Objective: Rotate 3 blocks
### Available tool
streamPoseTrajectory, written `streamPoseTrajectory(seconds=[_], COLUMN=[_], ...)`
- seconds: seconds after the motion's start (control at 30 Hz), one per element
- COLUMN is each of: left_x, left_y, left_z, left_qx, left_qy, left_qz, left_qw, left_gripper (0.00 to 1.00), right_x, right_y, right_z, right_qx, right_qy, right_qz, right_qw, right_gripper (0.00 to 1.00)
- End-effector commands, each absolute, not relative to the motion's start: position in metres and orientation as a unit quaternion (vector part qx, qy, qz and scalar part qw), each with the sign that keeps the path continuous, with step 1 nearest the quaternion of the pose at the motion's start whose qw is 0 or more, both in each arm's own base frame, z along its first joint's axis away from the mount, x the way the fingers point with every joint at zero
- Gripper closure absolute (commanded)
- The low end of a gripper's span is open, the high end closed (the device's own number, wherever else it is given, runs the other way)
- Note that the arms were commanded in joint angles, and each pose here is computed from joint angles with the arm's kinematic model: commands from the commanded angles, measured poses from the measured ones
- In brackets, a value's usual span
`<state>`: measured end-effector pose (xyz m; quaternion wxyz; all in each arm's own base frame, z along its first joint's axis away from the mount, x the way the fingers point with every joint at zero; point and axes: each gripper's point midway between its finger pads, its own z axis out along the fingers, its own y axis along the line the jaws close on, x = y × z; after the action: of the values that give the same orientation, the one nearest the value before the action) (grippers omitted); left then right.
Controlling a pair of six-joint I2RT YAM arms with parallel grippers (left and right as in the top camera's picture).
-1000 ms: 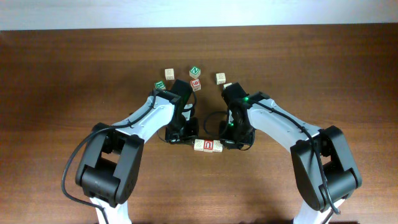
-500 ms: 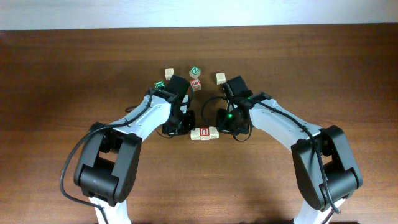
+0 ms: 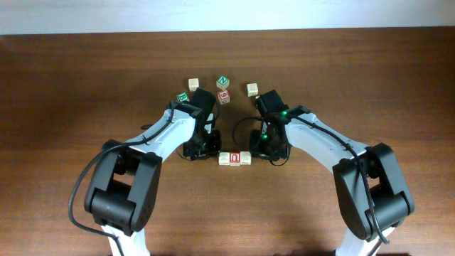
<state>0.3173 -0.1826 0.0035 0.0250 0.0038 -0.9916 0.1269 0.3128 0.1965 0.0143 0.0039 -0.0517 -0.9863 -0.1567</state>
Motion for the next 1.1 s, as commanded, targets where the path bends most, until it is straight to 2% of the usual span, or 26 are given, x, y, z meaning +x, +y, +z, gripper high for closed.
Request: streamPoseTrajectory(seconds=[0.0,0.1,0.2,0.33,0.4,0.53,0.63,0.7,0.8,1.07], left_x=[0.307,0.310,0.310,0.313,0.313,0.311,0.309,0.309,0.311,0.312], left_y=[-0.215,-0.210,-0.208,-0.201,-0.202,-0.201,-0.200,-0.200,-0.194,-0.180], left_z=[0.010,0.011,0.010,0.008,0.008,0.008,0.008,0.007,0.005,0.001], left_qx=[-0.030,-0.021,-0.018,-0.017,-0.017,-0.017,-0.016,-0.016,-0.015,-0.009], left_qy=[-0.979,-0.980,-0.980,-0.984,-0.984,-0.984,-0.984,-0.984,-0.987,-0.993], left_qz=[0.194,0.194,0.193,0.174,0.174,0.173,0.171,0.170,0.153,0.113], left_qw=[0.046,0.046,0.047,0.040,0.040,0.044,0.047,0.047,0.042,0.035], left_gripper=[0.62,0.52,0.50,0.52,0.57,0.57,0.46,0.43,0.46,0.51], right_x=[0.303,0.305,0.304,0.305,0.309,0.313,0.312,0.312,0.309,0.311], right_y=[0.227,0.219,0.214,0.214,0.216,0.219,0.218,0.216,0.199,0.193], right_z=[0.026,0.031,0.030,0.030,0.031,0.032,0.031,0.030,0.024,0.022], right_qx=[-0.033,-0.045,-0.050,-0.050,-0.048,-0.046,-0.046,-0.048,-0.070,-0.071], right_qy=[-0.975,-0.976,-0.977,-0.977,-0.976,-0.975,-0.976,-0.977,-0.985,-0.987], right_qz=[-0.217,-0.209,-0.204,-0.204,-0.209,-0.214,-0.212,-0.204,-0.156,-0.140], right_qw=[0.036,0.046,0.048,0.047,0.038,0.029,0.033,0.031,0.031,0.025], right_gripper=[0.70,0.69,0.66,0.66,0.66,0.66,0.66,0.65,0.65,0.65])
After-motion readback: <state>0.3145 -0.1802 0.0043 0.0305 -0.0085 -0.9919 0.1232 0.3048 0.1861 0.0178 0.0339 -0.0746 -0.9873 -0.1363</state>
